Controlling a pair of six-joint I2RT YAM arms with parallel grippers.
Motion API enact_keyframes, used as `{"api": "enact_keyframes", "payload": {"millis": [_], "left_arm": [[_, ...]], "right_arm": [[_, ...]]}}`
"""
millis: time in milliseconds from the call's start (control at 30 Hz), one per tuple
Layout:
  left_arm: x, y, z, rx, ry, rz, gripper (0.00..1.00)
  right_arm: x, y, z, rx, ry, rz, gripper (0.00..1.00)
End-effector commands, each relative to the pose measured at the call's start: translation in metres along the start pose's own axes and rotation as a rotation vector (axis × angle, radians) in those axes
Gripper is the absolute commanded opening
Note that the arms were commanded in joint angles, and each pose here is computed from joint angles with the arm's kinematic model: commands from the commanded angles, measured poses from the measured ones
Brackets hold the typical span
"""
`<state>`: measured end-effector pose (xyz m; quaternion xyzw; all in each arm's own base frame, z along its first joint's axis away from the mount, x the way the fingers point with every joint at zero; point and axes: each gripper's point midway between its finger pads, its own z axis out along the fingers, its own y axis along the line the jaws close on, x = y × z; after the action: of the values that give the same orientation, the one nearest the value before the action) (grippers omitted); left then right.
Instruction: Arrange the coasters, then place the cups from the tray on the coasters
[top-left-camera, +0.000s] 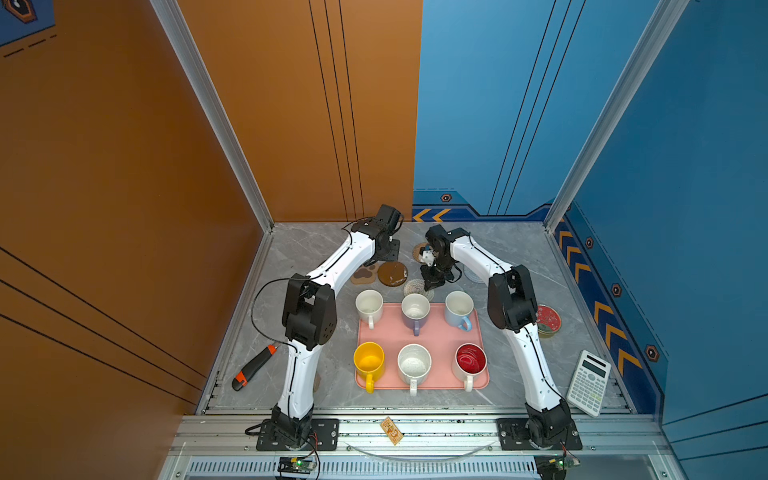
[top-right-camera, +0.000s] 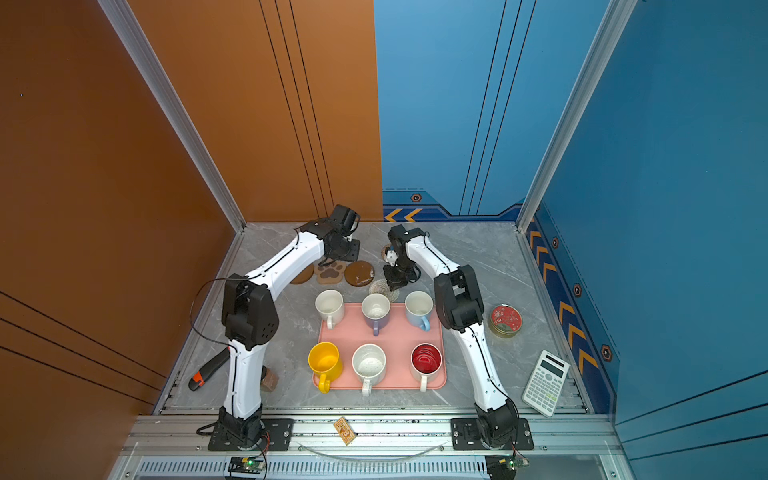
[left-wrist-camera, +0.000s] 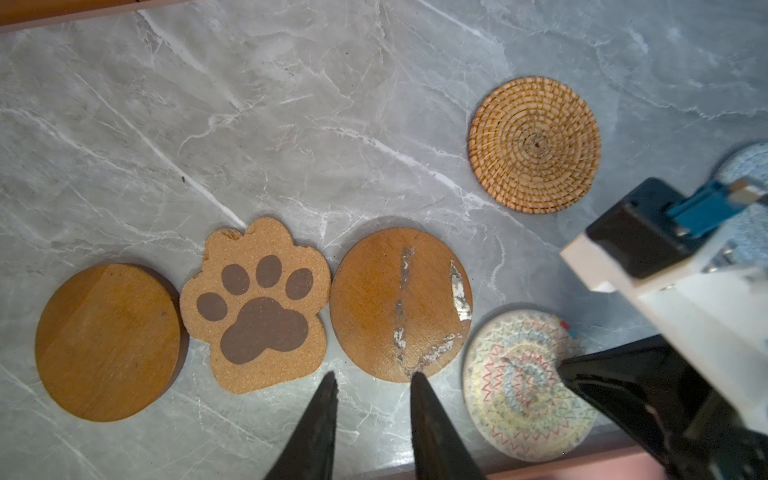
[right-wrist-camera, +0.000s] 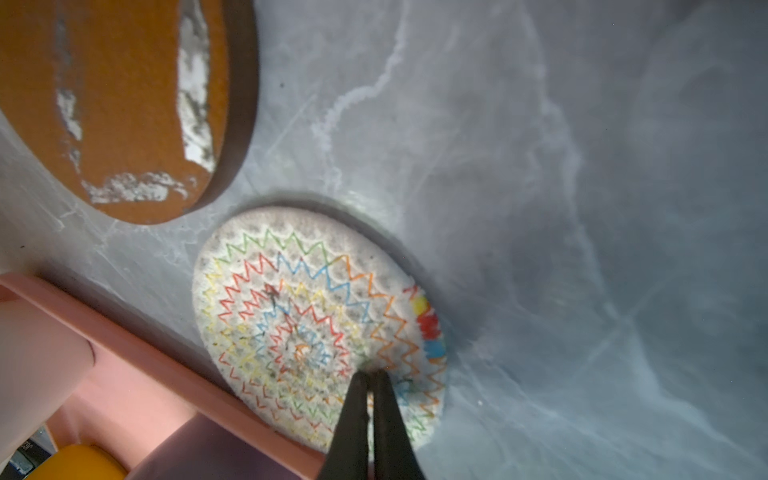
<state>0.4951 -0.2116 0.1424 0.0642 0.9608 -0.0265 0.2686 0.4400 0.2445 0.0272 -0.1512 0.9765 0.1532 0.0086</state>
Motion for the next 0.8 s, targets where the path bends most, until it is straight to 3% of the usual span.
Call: {"api": "enact_keyframes", "payload": {"millis": [0, 767], "left_arm": [[-0.006, 0.01, -0.018, -0.023, -0.039, -0.024, 0.32], [0.008, 0.023, -0.017, -0.068, -0.018, -0.031, 0.32]], "right_arm": [[0.011, -0.042, 0.019, 0.096, 0.069, 0.08, 0.05], [-0.008, -0.114, -0.006, 0.094, -0.008, 0.246, 0.05]]}}
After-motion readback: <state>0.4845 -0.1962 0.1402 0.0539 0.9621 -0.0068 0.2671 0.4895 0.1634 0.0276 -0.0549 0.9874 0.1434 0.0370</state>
